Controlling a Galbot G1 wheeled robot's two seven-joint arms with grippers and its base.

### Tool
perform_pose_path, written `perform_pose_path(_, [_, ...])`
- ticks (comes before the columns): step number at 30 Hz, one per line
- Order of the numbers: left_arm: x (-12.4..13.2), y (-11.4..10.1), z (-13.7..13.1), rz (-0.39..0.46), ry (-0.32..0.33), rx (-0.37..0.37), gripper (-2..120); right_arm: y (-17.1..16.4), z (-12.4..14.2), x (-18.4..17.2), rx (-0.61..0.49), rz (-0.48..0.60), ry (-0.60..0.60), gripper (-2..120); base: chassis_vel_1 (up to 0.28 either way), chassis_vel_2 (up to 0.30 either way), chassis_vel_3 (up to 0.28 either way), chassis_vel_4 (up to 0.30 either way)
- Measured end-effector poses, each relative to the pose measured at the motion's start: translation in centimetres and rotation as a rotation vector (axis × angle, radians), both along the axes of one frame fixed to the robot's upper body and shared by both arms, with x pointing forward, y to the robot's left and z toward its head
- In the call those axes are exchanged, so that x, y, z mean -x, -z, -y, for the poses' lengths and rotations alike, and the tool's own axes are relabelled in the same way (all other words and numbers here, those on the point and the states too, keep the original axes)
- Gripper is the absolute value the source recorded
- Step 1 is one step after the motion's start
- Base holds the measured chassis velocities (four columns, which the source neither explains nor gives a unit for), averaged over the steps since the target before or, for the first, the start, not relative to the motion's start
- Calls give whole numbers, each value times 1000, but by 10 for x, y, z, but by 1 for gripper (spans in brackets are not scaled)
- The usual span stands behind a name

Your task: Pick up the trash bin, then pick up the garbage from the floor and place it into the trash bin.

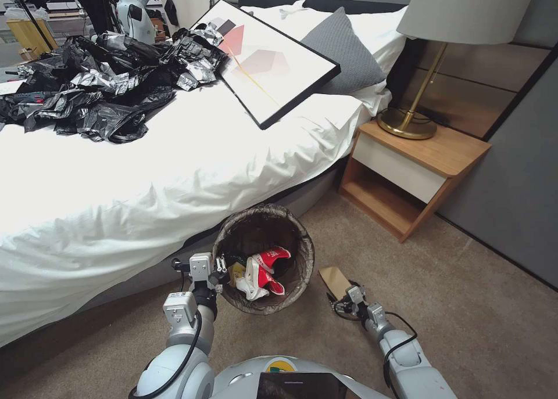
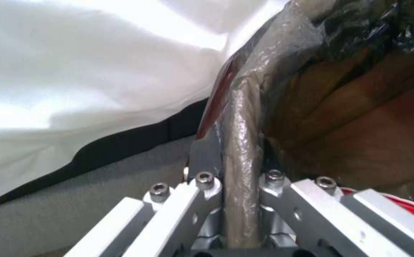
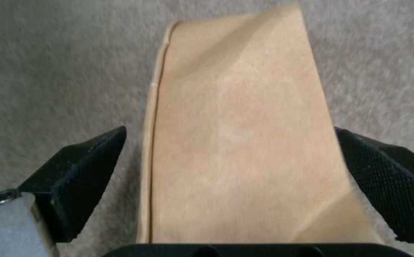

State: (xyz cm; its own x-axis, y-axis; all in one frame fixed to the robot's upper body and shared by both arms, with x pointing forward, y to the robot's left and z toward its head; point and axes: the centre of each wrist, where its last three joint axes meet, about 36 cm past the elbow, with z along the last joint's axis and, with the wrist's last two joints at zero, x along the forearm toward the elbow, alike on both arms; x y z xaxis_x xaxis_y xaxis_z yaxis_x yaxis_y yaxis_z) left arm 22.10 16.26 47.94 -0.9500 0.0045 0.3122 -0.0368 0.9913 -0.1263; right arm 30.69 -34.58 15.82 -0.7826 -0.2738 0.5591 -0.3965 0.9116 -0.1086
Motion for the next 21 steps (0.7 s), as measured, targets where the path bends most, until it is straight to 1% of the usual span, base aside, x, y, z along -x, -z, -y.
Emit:
perform_pose_path(2, [0,0,0,0,0,0,2,11,3,-4,3,-16,25,100,0,0,0,0])
perform_pose_path(3, [0,0,0,0,0,0,2,11,3,-4,3,-16,25,100,0,0,0,0])
perform_pose_path(5, [0,0,0,0,0,0,2,15,5,-5,3,-23,36,97,0,0,0,0])
perform_pose_path(6, [0,0,0,0,0,0,2,21,8,-6,-4,-28,49,89,0,0,0,0])
perform_pose_path(7, [0,0,0,0,0,0,2,21,8,-6,-4,-28,49,89,0,0,0,0])
perform_pose_path(9, [0,0,0,0,0,0,2,23,10,-6,-12,-27,57,81,0,0,0,0])
perform_pose_path(10, [0,0,0,0,0,0,2,23,10,-6,-12,-27,57,81,0,0,0,0])
perform_pose_path(12, [0,0,0,0,0,0,2,21,10,-7,-19,-19,64,74,0,0,0,0])
perform_pose_path(13, [0,0,0,0,0,0,2,21,10,-7,-19,-19,64,74,0,0,0,0])
perform_pose_path(15, [0,0,0,0,0,0,2,18,12,-8,-16,-10,69,68,0,0,0,0])
perform_pose_path(16, [0,0,0,0,0,0,2,18,12,-8,-16,-10,69,68,0,0,0,0])
perform_pose_path(19, [0,0,0,0,0,0,2,16,10,-9,-17,-2,71,58,0,0,0,0])
perform_pose_path(20, [0,0,0,0,0,0,2,16,10,-9,-17,-2,71,58,0,0,0,0])
perform_pose_path(21, [0,0,0,0,0,0,2,15,10,-9,-16,-1,73,55,0,0,0,0])
